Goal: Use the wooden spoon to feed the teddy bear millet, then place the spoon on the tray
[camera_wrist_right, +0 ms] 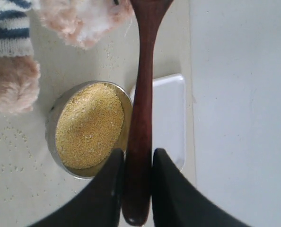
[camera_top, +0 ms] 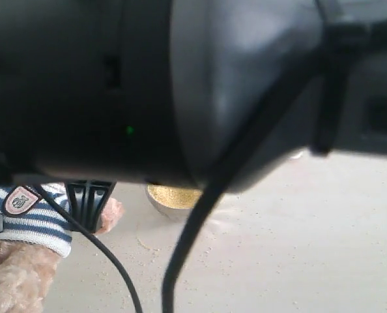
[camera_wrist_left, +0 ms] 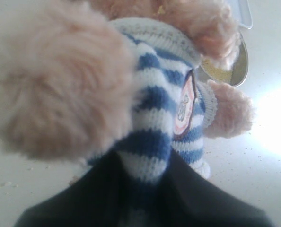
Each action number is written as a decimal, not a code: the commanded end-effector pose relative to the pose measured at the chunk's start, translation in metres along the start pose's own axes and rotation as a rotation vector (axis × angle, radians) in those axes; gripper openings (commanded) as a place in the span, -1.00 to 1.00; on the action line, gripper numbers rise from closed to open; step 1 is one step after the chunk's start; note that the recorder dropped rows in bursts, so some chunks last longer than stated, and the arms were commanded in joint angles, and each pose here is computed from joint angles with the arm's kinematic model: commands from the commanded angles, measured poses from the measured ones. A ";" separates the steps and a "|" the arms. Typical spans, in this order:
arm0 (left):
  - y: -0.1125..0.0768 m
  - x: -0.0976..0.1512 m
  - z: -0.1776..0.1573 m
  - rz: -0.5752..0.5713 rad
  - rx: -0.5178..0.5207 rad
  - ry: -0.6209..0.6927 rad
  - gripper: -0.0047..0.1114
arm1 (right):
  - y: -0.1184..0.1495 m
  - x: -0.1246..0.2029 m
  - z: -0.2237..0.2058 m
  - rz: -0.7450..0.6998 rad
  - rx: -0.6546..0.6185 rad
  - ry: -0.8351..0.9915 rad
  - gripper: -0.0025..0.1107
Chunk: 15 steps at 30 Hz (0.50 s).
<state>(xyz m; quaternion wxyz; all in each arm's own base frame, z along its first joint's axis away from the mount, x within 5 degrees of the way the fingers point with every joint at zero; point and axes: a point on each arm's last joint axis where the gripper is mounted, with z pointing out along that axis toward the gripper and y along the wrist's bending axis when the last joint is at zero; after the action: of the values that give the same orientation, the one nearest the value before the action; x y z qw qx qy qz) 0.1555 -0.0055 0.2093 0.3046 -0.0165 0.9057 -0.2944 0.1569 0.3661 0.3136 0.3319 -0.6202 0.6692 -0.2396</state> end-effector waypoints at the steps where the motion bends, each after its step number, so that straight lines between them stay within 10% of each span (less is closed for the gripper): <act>1: -0.002 0.000 -0.001 -0.001 0.012 -0.012 -0.83 | -0.003 0.015 -0.005 0.079 0.005 0.013 -0.96; 15: -0.002 0.000 -0.001 -0.001 0.012 -0.012 -0.83 | -0.022 0.075 0.000 0.505 -0.060 0.060 -0.96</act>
<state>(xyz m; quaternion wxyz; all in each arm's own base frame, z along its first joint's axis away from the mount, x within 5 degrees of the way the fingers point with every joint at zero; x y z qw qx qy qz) 0.1555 -0.0055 0.2093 0.3046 -0.0165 0.9057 -0.2944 0.1651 0.3060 0.3235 0.3571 -0.4674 0.7924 -0.1614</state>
